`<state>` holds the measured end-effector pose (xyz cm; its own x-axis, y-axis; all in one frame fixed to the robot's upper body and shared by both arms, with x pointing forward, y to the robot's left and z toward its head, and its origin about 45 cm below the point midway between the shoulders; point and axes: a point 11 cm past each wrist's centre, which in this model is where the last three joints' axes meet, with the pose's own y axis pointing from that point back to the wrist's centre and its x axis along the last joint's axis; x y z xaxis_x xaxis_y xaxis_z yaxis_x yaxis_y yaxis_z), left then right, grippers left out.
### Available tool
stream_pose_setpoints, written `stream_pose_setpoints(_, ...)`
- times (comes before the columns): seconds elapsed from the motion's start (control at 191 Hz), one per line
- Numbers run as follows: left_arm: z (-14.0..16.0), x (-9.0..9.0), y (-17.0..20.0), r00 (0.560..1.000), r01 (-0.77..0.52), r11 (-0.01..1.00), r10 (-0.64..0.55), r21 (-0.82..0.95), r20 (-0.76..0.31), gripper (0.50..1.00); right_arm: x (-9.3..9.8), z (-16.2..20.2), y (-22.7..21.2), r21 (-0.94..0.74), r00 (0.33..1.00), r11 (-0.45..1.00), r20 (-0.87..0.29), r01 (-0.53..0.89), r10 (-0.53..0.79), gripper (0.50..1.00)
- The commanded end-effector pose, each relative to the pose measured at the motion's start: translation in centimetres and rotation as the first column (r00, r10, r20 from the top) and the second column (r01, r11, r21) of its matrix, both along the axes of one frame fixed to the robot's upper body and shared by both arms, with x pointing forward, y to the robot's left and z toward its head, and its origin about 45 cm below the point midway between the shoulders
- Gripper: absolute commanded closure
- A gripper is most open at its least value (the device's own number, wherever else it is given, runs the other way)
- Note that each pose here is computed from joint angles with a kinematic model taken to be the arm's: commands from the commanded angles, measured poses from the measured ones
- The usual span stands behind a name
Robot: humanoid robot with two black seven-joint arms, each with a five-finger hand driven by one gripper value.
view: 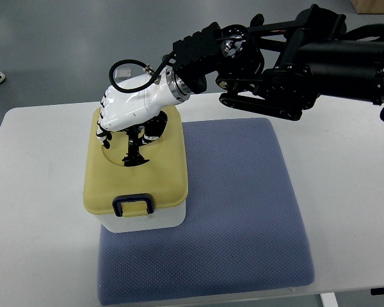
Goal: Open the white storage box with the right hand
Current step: 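Close the right hand's fingers around the black lid handle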
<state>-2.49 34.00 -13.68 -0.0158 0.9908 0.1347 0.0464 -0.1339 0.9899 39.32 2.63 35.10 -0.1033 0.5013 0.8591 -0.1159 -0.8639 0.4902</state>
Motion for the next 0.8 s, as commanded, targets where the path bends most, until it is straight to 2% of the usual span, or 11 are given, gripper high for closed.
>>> stream_pose_setpoints(0.0, 0.0, 0.03, -0.03, 1.0, 0.0, 1.0, 0.0, -0.002, 0.001, 0.5, -0.02, -0.2, -0.04, 0.003, 1.0, 1.0, -0.001, -0.002, 0.002, 0.854)
stream_pose_setpoints(0.058, 0.0, 0.03, -0.02, 1.0, 0.0, 1.0, 0.0, 0.0, 0.001, 0.5, -0.02, -0.2, -0.04, 0.003, 1.0, 1.0, -0.001, -0.002, 0.002, 0.885)
stream_pose_setpoints(0.141, 0.0, -0.06, -0.02, 1.0, 0.0, 1.0, 0.0, 0.0, -0.001, 0.5, 0.15, -0.14, -0.12, 0.003, 1.0, 1.0, 0.003, 0.004, -0.004, 0.891)
stream_pose_setpoints(0.293, 0.0, 0.03, -0.02, 1.0, 0.0, 1.0, 0.0, 0.0, 0.001, 0.5, 0.15, -0.2, -0.14, 0.003, 1.0, 1.0, 0.001, 0.004, -0.004, 0.959)
stream_pose_setpoints(0.33, 0.0, -0.07, -0.02, 1.0, 0.001, 1.0, -0.001, 0.0, -0.001, 0.5, 0.15, -0.2, -0.14, 0.003, 1.0, 1.0, 0.001, 0.004, -0.004, 0.961)
stream_pose_setpoints(0.387, 0.0, 0.03, 0.03, 1.0, 0.0, 1.0, 0.0, 0.002, 0.0, 0.5, 0.13, -0.2, -0.14, 0.003, 1.0, 1.0, 0.0, 0.003, -0.003, 1.0)
stream_pose_setpoints(0.796, 0.0, 0.03, 0.03, 1.0, 0.0, 1.0, 0.0, 0.002, 0.0, 0.5, 0.15, 0.13, -0.17, 0.021, 1.0, 1.0, 0.012, -0.01, 0.01, 1.0)
